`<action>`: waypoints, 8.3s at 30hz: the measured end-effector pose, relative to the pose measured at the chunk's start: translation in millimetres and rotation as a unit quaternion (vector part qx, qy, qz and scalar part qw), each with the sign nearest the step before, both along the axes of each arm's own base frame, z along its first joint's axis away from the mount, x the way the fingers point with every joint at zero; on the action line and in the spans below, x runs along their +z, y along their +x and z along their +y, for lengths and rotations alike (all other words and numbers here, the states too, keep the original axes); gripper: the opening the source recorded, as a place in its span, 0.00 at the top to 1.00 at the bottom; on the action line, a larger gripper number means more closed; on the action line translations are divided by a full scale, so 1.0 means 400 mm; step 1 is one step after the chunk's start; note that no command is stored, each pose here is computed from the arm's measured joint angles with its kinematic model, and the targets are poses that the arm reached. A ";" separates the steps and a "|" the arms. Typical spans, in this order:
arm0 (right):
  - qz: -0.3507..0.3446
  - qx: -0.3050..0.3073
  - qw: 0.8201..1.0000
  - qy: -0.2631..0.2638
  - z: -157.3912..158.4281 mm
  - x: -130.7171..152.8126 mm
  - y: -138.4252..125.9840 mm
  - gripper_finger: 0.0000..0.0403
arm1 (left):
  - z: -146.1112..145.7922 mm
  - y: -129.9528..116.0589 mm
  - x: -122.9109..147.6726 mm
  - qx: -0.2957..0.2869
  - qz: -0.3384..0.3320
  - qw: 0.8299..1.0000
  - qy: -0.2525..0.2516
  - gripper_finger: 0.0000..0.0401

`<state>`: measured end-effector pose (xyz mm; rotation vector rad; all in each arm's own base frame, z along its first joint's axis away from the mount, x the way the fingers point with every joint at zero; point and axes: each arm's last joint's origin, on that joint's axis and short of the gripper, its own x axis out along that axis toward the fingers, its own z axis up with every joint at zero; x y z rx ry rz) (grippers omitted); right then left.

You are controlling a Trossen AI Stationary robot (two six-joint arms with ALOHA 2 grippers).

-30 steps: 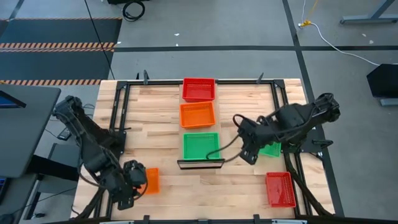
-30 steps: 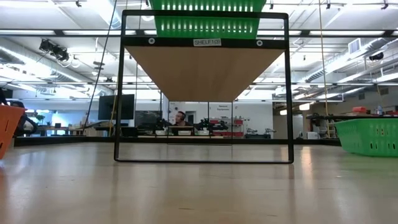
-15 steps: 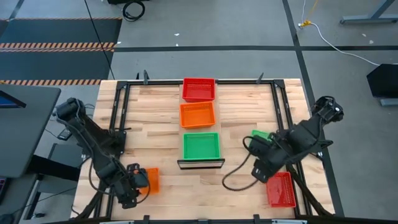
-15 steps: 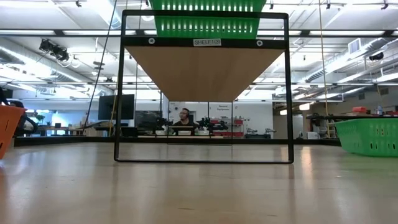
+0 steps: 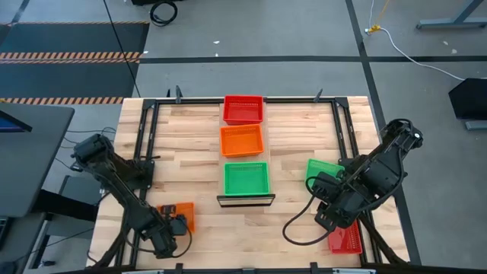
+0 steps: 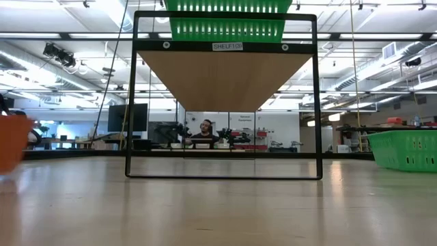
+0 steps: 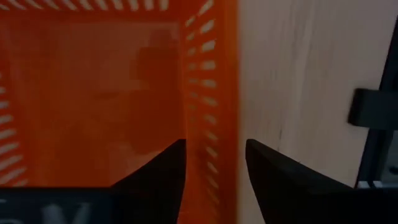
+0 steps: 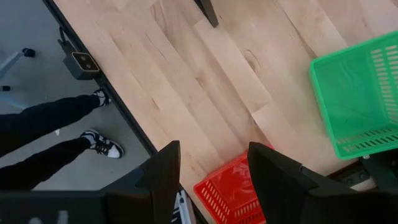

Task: Stack baskets on shelf by color
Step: Stack the orange basket on top of the orange baskets on the shelf, then stack the red basket on top of the red baskets on the shelf

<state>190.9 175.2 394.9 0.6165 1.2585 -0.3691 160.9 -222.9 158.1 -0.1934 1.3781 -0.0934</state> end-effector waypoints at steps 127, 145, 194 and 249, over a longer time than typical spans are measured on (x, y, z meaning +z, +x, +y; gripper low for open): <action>-0.031 -0.107 0.993 -0.026 -0.014 -0.017 0.018 0.52 | 0.606 0.460 0.508 0.021 -0.201 0.965 0.165 0.77; 0.003 -0.179 0.984 0.021 0.048 -0.035 -0.044 0.52 | 0.595 0.438 0.628 0.023 -0.275 0.947 0.166 0.77; -0.004 -0.196 0.978 0.075 0.108 -0.064 -0.063 0.52 | 0.582 0.437 0.584 -0.005 -0.229 0.955 0.191 0.73; -0.021 -0.198 0.978 0.067 0.108 -0.064 -0.062 0.52 | 0.652 0.463 0.515 -0.022 -0.155 0.977 0.141 0.81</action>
